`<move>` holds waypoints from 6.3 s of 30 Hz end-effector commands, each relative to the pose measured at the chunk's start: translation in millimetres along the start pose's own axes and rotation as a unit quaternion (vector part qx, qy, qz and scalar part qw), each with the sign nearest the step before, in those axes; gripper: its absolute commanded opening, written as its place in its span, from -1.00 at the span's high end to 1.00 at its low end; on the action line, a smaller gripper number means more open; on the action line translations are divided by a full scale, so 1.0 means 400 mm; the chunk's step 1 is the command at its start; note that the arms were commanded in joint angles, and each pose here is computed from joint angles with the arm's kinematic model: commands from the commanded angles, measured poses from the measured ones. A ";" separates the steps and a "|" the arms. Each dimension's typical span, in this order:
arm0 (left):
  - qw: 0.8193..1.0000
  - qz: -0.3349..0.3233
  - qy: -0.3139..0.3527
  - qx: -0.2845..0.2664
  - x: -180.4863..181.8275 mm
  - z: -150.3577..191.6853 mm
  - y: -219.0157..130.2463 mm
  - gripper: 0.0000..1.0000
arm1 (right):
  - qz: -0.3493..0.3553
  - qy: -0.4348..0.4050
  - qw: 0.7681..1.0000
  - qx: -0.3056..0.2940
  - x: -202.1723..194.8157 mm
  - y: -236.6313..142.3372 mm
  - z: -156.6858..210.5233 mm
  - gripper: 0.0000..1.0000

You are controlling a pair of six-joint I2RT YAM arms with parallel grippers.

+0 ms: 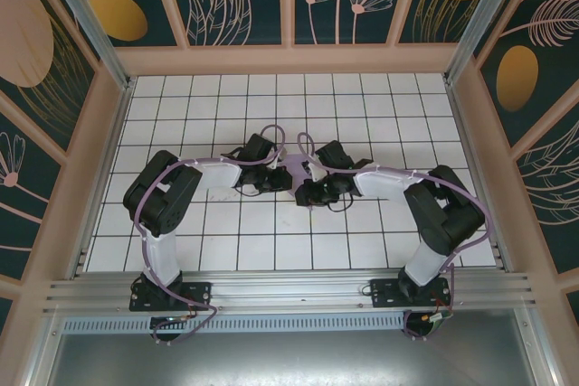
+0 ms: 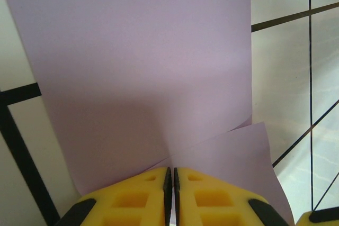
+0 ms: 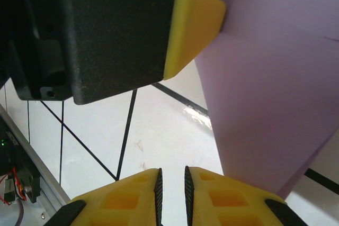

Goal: Fold a paper plane with a square sheet of paper (fold left side to right side)
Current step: Third fold the triangle at the center of the table, then fourth fold the wing at the center of the table.

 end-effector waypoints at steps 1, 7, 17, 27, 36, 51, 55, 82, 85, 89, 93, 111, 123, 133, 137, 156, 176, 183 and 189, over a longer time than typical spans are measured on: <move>0.997 -0.069 -0.021 0.013 0.083 0.039 0.019 0.68 | 0.007 0.016 1.000 -0.001 -0.013 0.001 -0.006 0.59; 0.997 -0.069 -0.021 0.015 0.084 0.039 0.022 0.69 | 0.023 0.027 0.999 0.020 -0.039 0.018 0.016 0.61; 0.997 -0.074 -0.019 0.014 0.084 0.036 0.021 0.68 | 0.045 0.032 0.998 0.038 -0.067 0.035 0.035 0.63; 0.997 -0.076 -0.016 0.014 0.084 0.036 0.020 0.69 | 0.053 0.044 0.996 0.052 -0.082 0.043 0.060 0.65; 0.996 -0.091 -0.019 0.011 0.095 0.035 0.021 0.69 | 0.065 0.080 0.991 0.081 -0.101 0.030 0.133 0.75; 0.997 -0.078 -0.017 0.003 0.077 0.024 0.013 0.70 | 0.031 0.057 0.998 0.017 -0.021 -0.067 0.096 1.00; 0.997 -0.079 -0.017 0.004 0.077 0.026 0.012 0.70 | -0.008 0.048 0.999 -0.007 0.011 -0.059 0.038 1.00; 0.998 0.022 0.040 -0.052 -0.095 0.000 -0.101 0.46 | 0.117 0.128 0.983 0.058 -0.155 0.037 0.089 1.00; 0.998 0.040 0.040 -0.026 -0.100 0.044 -0.087 0.56 | 0.122 0.127 0.983 0.059 -0.158 0.035 0.088 1.00; 0.998 0.056 0.042 -0.006 -0.110 0.069 -0.062 0.64 | 0.131 0.125 0.981 0.064 -0.162 0.035 0.088 1.00; 0.997 0.063 0.044 0.007 -0.116 0.078 -0.034 0.66 | 0.137 0.123 0.980 0.069 -0.165 0.036 0.088 1.00; 0.999 -0.027 0.035 -0.010 -0.027 0.075 0.024 0.71 | 0.177 0.118 0.973 0.091 -0.189 0.027 0.108 1.00; 0.996 -0.073 0.030 -0.030 0.002 0.058 0.019 0.71 | 0.194 0.118 0.969 0.096 -0.202 0.022 0.115 1.00; 0.994 -0.095 0.013 -0.053 0.058 0.031 -0.010 0.73 | 0.195 0.120 0.968 0.099 -0.204 0.021 0.120 1.00; 0.992 -0.104 0.007 -0.063 0.089 0.007 -0.024 0.74 | 0.196 0.120 0.968 0.099 -0.203 0.018 0.122 1.00; 0.988 -0.122 0.003 -0.095 0.134 -0.072 -0.068 0.74 | 0.156 0.114 0.978 0.073 -0.167 0.011 0.097 1.00; 0.988 0.073 -0.036 -0.130 -0.017 0.011 -0.211 -0.14 | 0.104 -0.034 0.988 -0.108 -0.071 -0.110 -0.097 -0.44; 0.990 0.075 -0.050 -0.107 -0.012 0.025 -0.164 -0.16 | 0.087 -0.038 0.991 -0.092 -0.090 -0.056 -0.113 -0.13; 0.992 0.072 -0.053 -0.092 -0.017 0.033 -0.131 -0.21 | 0.094 -0.036 0.991 -0.093 -0.100 -0.045 -0.117 0.64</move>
Point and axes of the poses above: each hand's point on the last joint's axis, 136 mm out from that joint toward the fingers, its own y axis out along the fingers, its own x axis along the line the jaws close on, z = x × y, the point moved 5 cm from there along -y, back along the fingers, and after that the axes turned 6 degrees about -y, right-handed, at the moved point
